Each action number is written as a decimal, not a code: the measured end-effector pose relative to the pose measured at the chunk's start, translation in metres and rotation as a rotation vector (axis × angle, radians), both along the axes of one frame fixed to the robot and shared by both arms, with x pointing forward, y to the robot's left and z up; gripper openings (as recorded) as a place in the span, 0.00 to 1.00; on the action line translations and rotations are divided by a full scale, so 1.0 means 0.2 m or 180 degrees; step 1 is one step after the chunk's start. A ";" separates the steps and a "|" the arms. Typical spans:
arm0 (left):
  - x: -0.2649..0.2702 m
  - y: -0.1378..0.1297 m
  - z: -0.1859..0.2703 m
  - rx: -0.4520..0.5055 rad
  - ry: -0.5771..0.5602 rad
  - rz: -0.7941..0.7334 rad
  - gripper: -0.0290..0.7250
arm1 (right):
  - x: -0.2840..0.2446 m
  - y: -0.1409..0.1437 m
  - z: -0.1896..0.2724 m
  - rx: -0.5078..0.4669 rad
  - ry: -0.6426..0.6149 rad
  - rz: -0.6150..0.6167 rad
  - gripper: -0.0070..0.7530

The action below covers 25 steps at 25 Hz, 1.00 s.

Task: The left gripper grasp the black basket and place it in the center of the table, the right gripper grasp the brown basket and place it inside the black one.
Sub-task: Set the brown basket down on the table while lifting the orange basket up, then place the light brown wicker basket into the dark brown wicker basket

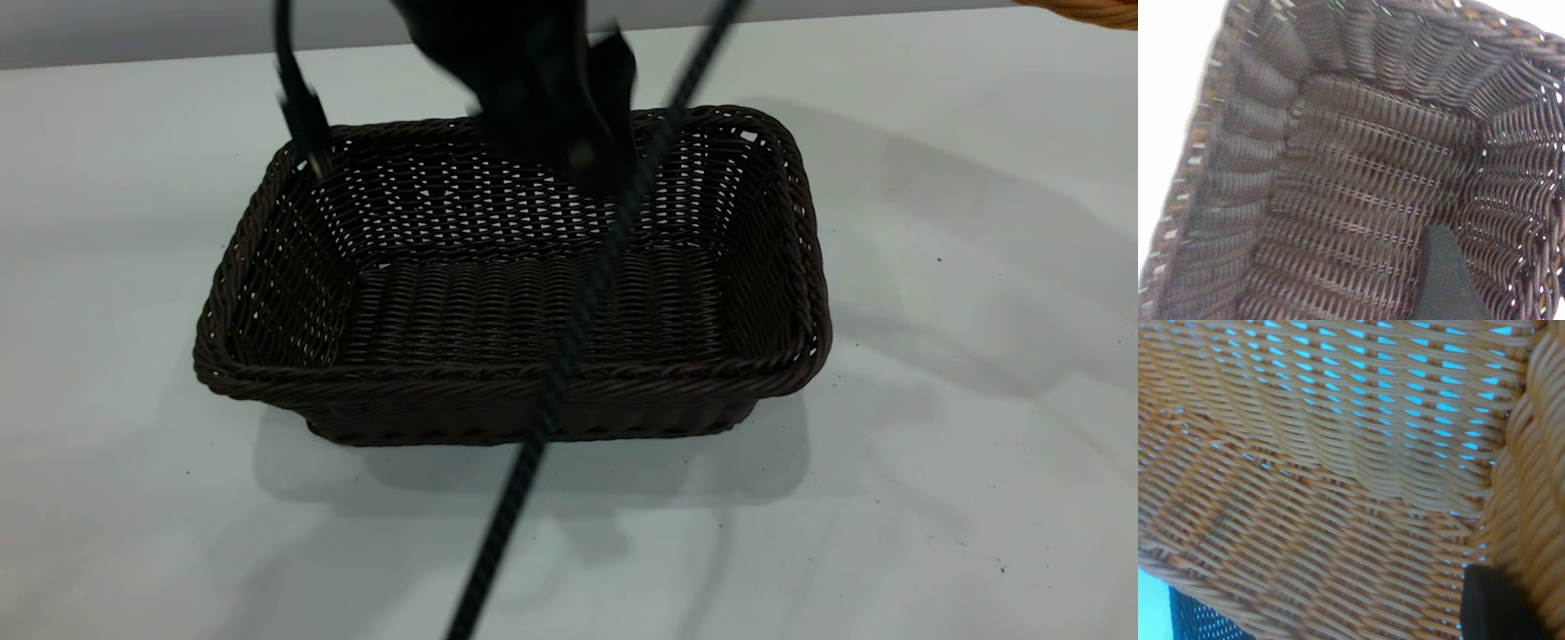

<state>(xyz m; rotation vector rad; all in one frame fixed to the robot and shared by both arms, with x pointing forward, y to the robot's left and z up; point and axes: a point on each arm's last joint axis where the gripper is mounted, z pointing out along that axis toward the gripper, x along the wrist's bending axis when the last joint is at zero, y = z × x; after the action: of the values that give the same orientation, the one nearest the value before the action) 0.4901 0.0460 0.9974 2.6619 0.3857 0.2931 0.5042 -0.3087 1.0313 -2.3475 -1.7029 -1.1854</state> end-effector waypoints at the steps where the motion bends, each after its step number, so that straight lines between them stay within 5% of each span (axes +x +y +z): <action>1: -0.01 0.02 0.04 -0.0007 -0.0046 0.0012 0.52 | 0.00 0.00 0.00 0.0015 0.0022 0.0027 0.14; 14: -0.18 0.26 0.60 -0.0458 -0.1005 0.0255 0.52 | -0.01 0.10 -0.05 0.0128 0.0304 0.0417 0.14; 25: -0.30 0.51 0.95 -0.0814 -0.2136 0.0666 0.52 | 0.04 0.48 -0.16 0.0339 0.0933 0.1618 0.14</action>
<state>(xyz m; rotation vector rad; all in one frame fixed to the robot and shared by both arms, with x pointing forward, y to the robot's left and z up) 0.4297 0.1474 1.1874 2.1133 0.4391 1.0795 0.5127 -0.2135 1.0002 -1.7581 -1.9026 -0.7783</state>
